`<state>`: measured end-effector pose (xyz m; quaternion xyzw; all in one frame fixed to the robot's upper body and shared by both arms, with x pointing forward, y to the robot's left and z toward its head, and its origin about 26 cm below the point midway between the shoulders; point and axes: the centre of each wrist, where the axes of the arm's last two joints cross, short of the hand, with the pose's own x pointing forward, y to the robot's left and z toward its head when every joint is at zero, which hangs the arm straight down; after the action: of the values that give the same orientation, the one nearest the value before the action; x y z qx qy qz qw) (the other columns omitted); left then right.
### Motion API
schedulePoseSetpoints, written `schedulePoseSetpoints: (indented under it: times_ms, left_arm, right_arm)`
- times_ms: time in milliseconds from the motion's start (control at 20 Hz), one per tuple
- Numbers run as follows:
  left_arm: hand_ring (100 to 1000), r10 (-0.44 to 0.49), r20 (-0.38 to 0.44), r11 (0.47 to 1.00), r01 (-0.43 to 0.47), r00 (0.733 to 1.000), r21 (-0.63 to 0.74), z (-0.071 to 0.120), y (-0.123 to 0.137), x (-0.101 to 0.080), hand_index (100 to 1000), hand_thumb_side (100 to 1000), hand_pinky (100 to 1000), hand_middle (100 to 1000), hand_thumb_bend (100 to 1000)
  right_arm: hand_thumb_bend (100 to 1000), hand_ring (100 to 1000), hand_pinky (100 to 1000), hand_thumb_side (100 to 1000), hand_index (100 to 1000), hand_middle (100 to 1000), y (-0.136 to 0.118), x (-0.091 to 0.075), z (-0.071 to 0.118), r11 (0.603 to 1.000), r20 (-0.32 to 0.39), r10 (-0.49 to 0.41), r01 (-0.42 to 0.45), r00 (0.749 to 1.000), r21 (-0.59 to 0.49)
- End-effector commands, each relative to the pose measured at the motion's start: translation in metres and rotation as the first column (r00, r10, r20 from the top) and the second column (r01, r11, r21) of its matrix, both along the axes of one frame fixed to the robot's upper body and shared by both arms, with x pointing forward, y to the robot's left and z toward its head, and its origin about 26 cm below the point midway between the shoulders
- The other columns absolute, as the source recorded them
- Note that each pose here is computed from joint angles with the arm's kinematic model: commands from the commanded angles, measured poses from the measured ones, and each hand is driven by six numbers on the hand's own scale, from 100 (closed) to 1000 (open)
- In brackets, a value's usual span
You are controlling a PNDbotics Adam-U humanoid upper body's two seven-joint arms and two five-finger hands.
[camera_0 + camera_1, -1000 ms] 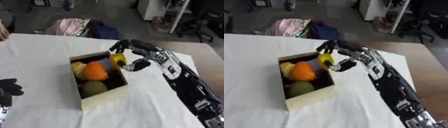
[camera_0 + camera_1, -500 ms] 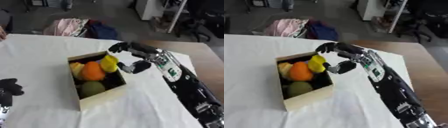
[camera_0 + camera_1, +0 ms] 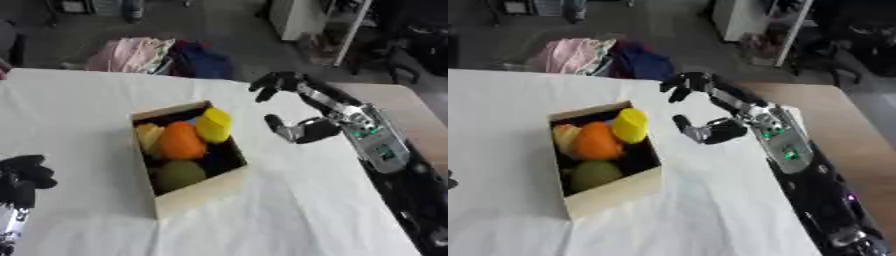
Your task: Pick up objects on the table and place them in the box.
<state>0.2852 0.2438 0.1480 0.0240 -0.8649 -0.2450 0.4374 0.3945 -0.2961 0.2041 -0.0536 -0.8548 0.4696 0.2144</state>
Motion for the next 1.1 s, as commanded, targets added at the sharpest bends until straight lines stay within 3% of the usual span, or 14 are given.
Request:
schedulePoseSetpoints:
  times_ms: [50,100,250,550,700,850,1100]
  left_arm:
    - [631,0.015,0.02,1.0,-0.015,1.0,-0.004,0.006,0.002,-0.002,797,562,697,609,100]
    - [632,0.018,0.018,1.0,-0.018,1.0,-0.004,0.005,0.002,-0.002,797,563,697,610,100]
    - [633,0.025,0.016,1.0,-0.025,1.0,-0.005,0.005,0.003,-0.003,796,563,696,612,100]
    - [639,0.037,0.002,0.999,-0.037,0.999,-0.01,0.001,0.004,-0.004,797,569,697,617,100]
    - [642,0.037,-0.009,0.999,-0.037,0.999,-0.013,-0.001,0.003,-0.005,799,571,697,620,100]
    - [644,0.041,-0.018,0.999,-0.041,0.999,-0.018,-0.003,0.003,-0.006,800,572,698,622,100]
    - [649,0.045,-0.028,0.999,-0.046,0.999,-0.022,-0.006,0.003,-0.008,801,575,698,627,100]
  right_arm:
    - [100,610,630,424,873,718,-0.001,-0.024,0.016,0.983,0.024,0.034,-0.038,0.999,0.178]
    - [100,571,601,460,855,670,0.0,-0.031,0.009,0.969,-0.006,0.039,-0.036,0.999,0.246]
    - [100,560,591,480,850,656,0.001,-0.055,-0.012,0.918,-0.109,0.063,-0.015,0.992,0.396]
    - [100,547,577,559,836,632,-0.002,-0.096,-0.066,0.836,-0.324,0.051,0.137,0.945,0.532]
    - [100,540,572,587,831,621,-0.003,-0.11,-0.085,0.807,-0.4,0.027,0.216,0.916,0.55]
    - [100,535,570,601,829,615,-0.005,-0.119,-0.097,0.802,-0.449,0.006,0.264,0.894,0.536]
    - [100,531,568,607,827,601,-0.007,-0.125,-0.105,0.792,-0.475,-0.016,0.301,0.88,0.532]
